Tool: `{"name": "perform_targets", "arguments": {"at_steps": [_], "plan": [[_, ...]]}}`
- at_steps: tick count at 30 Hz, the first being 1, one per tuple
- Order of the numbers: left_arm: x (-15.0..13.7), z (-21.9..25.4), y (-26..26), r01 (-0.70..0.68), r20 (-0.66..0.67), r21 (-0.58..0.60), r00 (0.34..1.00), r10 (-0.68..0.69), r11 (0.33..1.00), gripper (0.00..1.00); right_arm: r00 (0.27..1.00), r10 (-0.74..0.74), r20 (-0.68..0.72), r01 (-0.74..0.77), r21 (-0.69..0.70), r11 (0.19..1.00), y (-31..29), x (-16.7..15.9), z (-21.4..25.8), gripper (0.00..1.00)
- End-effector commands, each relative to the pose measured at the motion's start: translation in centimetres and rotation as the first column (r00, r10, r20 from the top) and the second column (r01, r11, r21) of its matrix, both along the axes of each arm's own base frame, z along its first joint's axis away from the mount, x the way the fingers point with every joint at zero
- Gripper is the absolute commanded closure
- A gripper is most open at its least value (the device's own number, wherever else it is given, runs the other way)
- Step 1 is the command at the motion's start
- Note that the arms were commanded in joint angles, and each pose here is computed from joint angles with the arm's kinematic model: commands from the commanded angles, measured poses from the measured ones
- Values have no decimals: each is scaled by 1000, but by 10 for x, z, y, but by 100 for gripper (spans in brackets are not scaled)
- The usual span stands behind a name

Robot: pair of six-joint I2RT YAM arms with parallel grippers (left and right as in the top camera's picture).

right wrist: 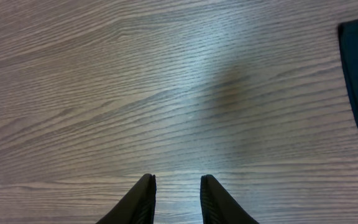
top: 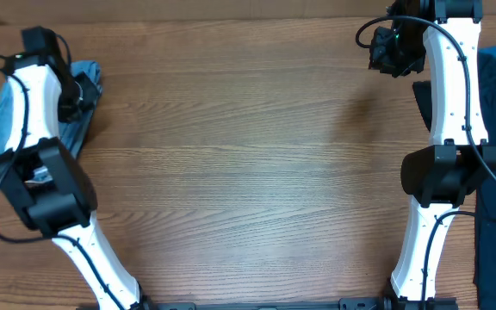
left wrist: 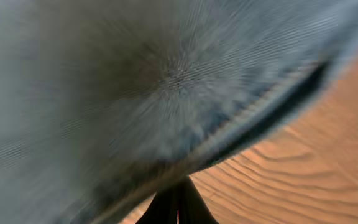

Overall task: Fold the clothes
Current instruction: 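Press down along the jeans stack with the left gripper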

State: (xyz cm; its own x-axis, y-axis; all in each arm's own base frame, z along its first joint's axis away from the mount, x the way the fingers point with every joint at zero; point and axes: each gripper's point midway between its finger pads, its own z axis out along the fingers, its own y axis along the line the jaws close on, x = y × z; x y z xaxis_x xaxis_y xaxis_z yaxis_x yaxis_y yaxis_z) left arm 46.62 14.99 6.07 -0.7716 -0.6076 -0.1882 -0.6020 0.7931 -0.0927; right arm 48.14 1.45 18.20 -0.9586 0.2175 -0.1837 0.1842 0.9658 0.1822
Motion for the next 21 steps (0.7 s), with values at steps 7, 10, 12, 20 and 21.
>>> {"name": "perform_targets", "arguments": {"at_steps": [7, 10, 12, 20, 21], "plan": [[37, 85, -40, 186, 274, -141, 951, -142, 972, 96, 999, -2, 35, 3, -7, 1000, -3, -1, 14, 72], [38, 148, -23, 146, 368, 1, 920, -137, 989, 96, 999, -2, 36, 3, -7, 1000, -3, -1, 15, 73], [31, 160, -6, 88, 352, 96, 929, -117, 991, 96, 999, -2, 36, 3, -6, 1000, -3, -1, 14, 73], [11, 103, 22, 28, 157, 193, 986, -59, 981, 96, 999, -2, 35, 3, -6, 1000, -3, -1, 14, 72], [12, 90, 22, 33, 133, 183, 989, -58, 983, 96, 999, -2, 34, 2, -6, 1000, -2, -1, 14, 72]]}}
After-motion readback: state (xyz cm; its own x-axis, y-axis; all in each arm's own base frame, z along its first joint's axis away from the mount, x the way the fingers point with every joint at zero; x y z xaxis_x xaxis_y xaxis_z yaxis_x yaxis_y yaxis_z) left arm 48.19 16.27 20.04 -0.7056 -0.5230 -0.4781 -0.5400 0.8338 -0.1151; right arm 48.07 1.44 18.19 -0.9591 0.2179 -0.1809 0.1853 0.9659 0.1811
